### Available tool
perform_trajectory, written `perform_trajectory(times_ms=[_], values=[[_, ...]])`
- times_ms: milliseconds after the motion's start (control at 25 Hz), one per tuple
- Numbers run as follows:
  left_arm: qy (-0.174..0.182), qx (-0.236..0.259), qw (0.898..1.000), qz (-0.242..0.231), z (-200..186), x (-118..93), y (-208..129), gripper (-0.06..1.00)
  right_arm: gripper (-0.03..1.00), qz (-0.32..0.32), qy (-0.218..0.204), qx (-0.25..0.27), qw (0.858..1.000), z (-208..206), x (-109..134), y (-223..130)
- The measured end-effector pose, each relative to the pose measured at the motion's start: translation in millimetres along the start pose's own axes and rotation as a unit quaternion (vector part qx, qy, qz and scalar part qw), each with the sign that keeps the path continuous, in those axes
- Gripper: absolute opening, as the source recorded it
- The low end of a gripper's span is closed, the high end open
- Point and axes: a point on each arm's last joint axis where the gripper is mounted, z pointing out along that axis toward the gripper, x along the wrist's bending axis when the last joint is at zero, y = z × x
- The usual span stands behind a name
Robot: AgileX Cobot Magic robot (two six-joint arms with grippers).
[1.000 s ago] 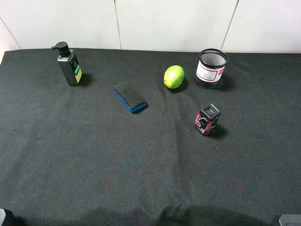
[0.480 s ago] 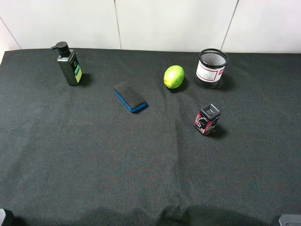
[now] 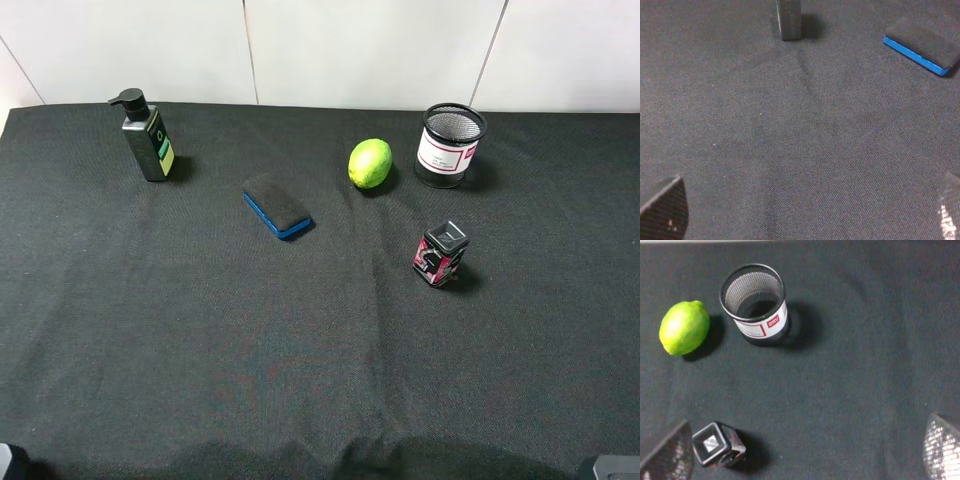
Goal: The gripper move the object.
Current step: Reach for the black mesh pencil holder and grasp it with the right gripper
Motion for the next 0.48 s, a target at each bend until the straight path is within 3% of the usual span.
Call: perform_trajectory(times_ms=[480], values=[[0.000, 0.000, 1.000, 0.000, 0, 0, 0, 1.00, 0.69, -0.020, 0.004, 0.088, 0.996, 63, -3, 75]])
